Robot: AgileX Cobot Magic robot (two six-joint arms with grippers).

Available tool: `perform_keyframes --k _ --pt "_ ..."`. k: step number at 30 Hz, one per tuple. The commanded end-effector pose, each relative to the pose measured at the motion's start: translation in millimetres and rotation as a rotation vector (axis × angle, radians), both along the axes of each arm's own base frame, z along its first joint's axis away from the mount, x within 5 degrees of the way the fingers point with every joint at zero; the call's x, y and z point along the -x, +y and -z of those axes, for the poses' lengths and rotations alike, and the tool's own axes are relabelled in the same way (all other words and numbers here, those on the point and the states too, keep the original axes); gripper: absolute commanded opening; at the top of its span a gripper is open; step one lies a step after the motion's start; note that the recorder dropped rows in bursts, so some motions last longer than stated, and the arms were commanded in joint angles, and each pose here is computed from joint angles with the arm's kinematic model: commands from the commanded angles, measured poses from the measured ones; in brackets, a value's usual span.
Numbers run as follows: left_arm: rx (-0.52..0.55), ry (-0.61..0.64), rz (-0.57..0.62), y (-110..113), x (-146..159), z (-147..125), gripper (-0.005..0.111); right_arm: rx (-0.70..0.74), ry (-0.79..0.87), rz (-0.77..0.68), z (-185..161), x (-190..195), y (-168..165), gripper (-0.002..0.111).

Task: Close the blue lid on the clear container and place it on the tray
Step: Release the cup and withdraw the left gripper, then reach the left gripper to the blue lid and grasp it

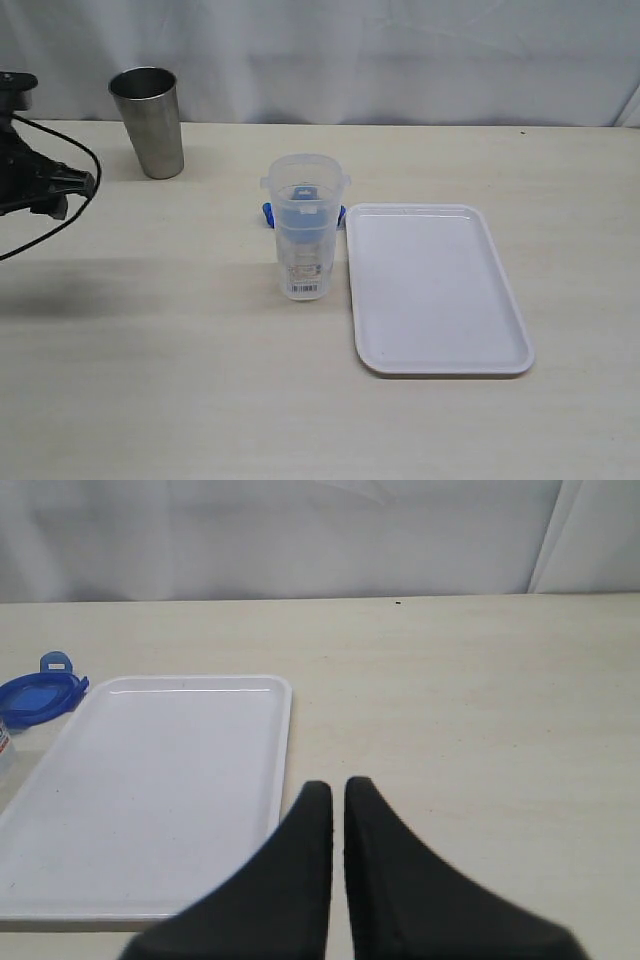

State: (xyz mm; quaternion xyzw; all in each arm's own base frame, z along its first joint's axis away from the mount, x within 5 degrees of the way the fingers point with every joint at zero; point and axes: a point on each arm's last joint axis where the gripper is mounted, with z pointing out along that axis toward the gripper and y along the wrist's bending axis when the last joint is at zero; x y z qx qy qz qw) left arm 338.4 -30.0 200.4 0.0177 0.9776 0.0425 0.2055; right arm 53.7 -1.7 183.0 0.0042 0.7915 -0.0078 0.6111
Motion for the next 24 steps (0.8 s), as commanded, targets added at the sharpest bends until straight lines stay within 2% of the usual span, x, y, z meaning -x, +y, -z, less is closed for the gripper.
perform_keyframes --k 1,6,10,13,17,24 --pt "0.088 -0.009 0.075 -29 3 -5 0.047 -0.002 -0.001 0.001 1 0 0 0.005" --pt "0.179 -0.037 0.100 -48 3 -6 0.051 -0.002 -0.001 0.001 1 0 0 0.005" --pt "0.220 -0.130 0.094 -53 -4 -11 0.051 -0.002 -0.001 0.001 1 0 0 0.005" --pt "0.280 -0.183 0.040 -55 -7 -10 0.051 -0.002 -0.001 0.001 1 0 0 0.005" --pt "0.402 -0.163 -0.075 -61 -11 2 0.051 -0.002 -0.001 0.001 1 0 0 0.005" --pt "0.466 -0.093 -0.030 -75 -34 38 0.051 -0.002 -0.001 0.001 1 0 0 0.005"
